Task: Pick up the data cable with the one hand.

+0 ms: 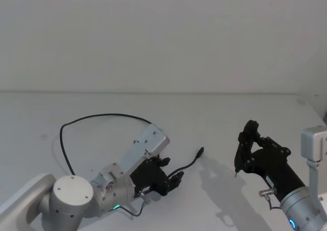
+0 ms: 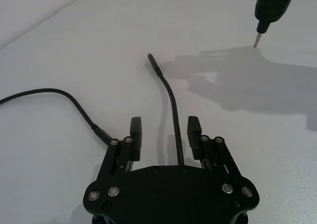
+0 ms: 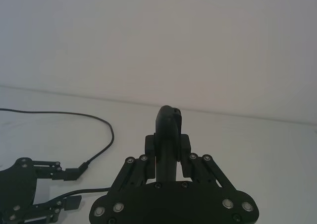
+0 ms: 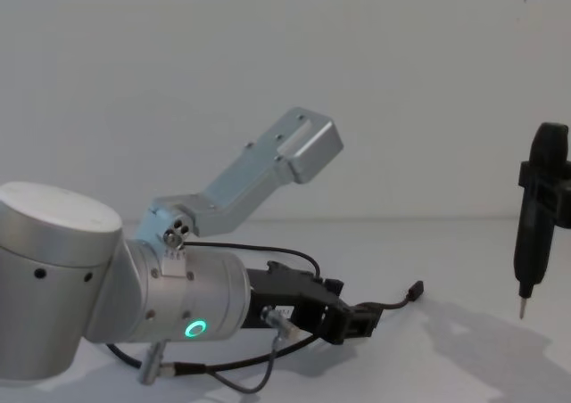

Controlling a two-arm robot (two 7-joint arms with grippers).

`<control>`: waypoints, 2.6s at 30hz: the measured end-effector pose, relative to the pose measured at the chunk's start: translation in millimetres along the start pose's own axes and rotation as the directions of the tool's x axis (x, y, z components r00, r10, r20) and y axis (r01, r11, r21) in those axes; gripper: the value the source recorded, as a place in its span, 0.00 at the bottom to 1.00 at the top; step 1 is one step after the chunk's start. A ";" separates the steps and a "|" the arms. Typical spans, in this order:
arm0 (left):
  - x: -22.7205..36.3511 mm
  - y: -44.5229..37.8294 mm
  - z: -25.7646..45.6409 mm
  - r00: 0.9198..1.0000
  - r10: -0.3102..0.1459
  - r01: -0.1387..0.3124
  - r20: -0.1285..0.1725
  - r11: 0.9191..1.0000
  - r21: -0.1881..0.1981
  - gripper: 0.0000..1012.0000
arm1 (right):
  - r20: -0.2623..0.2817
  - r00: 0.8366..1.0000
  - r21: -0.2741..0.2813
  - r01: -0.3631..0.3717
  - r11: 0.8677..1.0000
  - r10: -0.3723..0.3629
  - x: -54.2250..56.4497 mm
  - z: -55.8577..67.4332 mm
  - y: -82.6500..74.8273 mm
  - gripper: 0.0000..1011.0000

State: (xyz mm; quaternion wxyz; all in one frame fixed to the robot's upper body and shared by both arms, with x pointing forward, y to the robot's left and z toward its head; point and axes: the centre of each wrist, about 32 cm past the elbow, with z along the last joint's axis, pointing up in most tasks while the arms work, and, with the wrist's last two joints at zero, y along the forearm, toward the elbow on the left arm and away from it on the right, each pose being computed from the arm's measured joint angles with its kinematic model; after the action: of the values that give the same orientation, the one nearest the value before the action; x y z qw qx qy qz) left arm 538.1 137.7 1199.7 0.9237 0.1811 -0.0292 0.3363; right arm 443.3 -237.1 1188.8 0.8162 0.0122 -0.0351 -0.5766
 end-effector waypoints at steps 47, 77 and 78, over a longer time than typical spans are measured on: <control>15.1 22.1 9.6 0.997 -0.074 0.074 -0.007 0.995 -0.068 0.04 | 0.000 1.000 0.000 0.000 1.000 0.000 0.0 0.0 0.0 0.28; 36.3 64.8 12.2 0.974 -0.226 0.224 -0.006 0.967 -0.117 0.04 | -0.008 1.000 0.078 0.003 0.997 -0.003 -5.1 5.8 7.6 0.28; 36.6 65.4 12.3 0.974 -0.228 0.226 -0.006 0.967 -0.118 0.04 | -0.010 1.000 0.091 0.004 0.996 -0.003 -6.2 6.4 9.6 0.28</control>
State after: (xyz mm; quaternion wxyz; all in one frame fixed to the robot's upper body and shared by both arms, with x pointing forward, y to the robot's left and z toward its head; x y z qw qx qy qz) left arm 525.9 202.0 1238.1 0.9654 0.1257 -0.0190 0.2276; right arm 449.8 -227.9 1195.5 0.8140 0.0524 -0.0574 -0.5756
